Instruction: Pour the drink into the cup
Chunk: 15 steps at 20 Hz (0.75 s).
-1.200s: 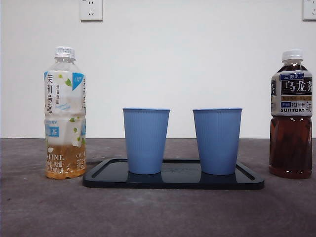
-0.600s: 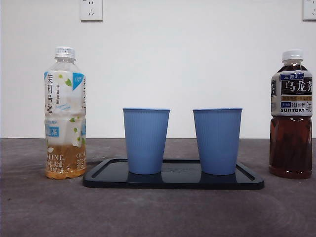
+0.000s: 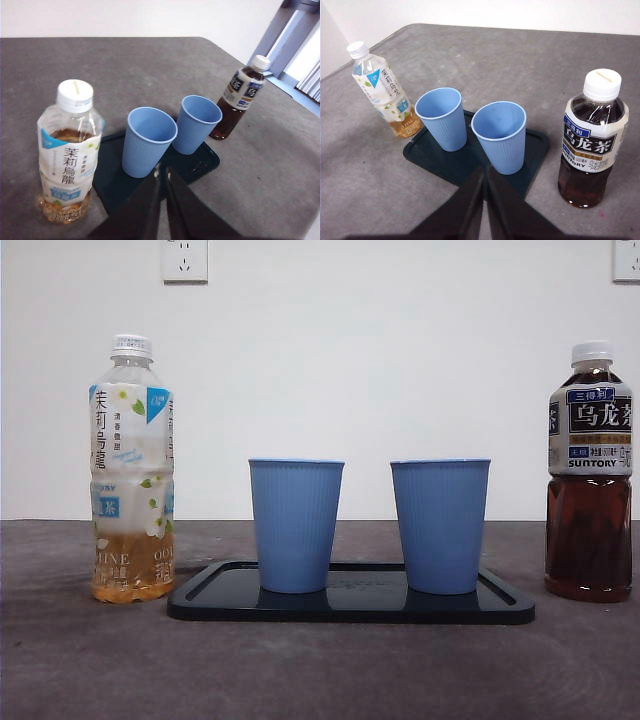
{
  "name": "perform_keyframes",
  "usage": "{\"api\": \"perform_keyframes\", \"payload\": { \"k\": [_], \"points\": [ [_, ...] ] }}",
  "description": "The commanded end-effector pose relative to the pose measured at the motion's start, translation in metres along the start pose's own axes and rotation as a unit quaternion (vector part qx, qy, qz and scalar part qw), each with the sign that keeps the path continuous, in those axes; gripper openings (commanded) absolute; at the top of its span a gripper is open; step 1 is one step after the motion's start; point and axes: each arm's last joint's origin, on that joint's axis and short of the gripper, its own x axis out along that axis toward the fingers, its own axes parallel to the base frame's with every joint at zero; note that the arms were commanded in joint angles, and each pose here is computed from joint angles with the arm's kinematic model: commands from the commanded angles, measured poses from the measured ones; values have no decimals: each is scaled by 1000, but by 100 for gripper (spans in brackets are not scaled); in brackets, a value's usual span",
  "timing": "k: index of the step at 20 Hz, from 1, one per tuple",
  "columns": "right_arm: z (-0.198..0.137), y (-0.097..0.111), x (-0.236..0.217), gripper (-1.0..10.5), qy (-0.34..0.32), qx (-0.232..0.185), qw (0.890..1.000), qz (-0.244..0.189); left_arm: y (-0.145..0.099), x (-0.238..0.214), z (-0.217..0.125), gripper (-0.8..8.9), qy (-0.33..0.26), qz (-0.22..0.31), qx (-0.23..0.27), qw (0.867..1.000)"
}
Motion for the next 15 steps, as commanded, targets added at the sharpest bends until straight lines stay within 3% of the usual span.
{"api": "perform_keyframes", "payload": {
  "k": [1, 3, 7, 9, 15],
  "points": [
    [5, 1, -2, 59, -9, -15, 1000, -6, -2, -1, 6, 41, -9, -6, 20, 1000],
    [5, 1, -2, 170, -9, -15, 1000, -6, -2, -1, 6, 109, -9, -6, 22, 1000],
    [5, 1, -2, 441, -9, -10, 1000, -6, -2, -1, 6, 376, -9, -6, 22, 1000],
    [5, 1, -2, 496, -9, -9, 1000, -6, -2, -1, 6, 473, -10, -5, 22, 1000],
    [5, 1, -2, 500, -9, -3, 1000, -5, -2, -1, 6, 507, -10, -5, 22, 1000]
  ]
}}
